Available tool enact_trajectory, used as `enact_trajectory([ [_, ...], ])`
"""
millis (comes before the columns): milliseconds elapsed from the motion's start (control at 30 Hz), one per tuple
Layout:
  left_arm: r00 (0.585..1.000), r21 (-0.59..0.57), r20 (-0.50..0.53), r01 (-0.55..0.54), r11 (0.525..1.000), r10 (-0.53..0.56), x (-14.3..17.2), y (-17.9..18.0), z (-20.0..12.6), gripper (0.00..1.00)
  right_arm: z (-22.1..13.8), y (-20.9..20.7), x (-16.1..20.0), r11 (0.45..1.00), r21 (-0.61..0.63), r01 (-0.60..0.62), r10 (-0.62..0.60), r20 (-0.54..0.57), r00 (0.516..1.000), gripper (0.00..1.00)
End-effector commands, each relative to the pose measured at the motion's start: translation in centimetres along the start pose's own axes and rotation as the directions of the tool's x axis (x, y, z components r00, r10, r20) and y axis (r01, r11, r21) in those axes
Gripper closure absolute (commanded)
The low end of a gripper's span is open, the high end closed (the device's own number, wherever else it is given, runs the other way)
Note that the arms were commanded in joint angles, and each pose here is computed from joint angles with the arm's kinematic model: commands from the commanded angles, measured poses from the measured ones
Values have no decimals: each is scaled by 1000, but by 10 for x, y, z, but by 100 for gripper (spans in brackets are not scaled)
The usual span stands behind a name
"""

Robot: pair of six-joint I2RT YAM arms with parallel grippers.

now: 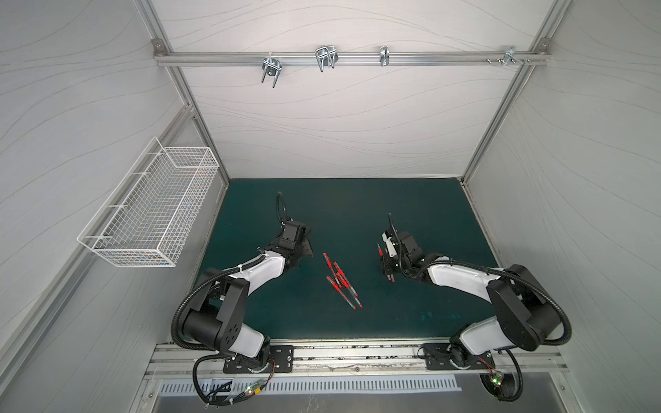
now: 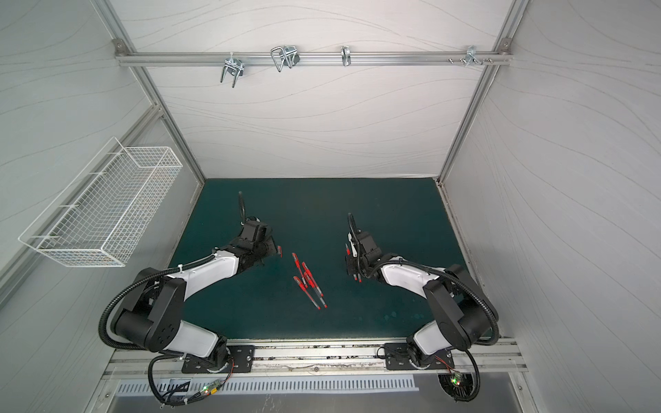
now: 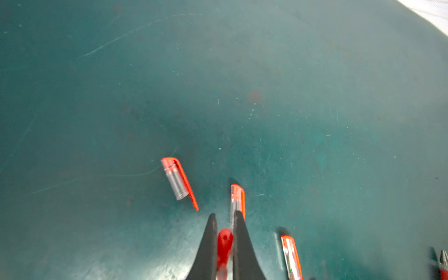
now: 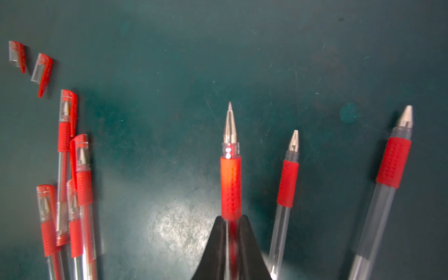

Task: Remove pen caps from pens
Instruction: Place the pen at the center of the table.

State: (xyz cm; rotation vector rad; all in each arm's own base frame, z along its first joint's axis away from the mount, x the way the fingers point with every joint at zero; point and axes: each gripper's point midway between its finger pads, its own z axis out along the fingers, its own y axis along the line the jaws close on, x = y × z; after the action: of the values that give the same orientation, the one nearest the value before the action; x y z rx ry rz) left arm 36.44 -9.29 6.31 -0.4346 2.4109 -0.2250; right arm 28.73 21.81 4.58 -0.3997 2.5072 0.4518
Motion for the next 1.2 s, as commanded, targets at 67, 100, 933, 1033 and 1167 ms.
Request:
enact_trajectory([
  [67,1000,-28,-15,-4,1000,3,-8,0,9,100,6,-3,3,1000,5,-30,30,-47,998,100],
  [100,1000,-33,-25,-3,999,2,-6,1,11,100,7,-3,4,999,6,-32,32,-51,998,100],
  [933,988,-141,-156,-33,989,11,10,13,34,87,-16,30,-9,991,-102,92,-85,72,994,62],
  [1033,988,-140,-157,-30,990,8,10,13,35,83,-33,55,-13,969,-110,220,-202,153,967,60],
  [1167,987,-120,-158,-25,992,6,9,9,33,76,-48,88,-8,926,-152,346,-310,217,925,56],
])
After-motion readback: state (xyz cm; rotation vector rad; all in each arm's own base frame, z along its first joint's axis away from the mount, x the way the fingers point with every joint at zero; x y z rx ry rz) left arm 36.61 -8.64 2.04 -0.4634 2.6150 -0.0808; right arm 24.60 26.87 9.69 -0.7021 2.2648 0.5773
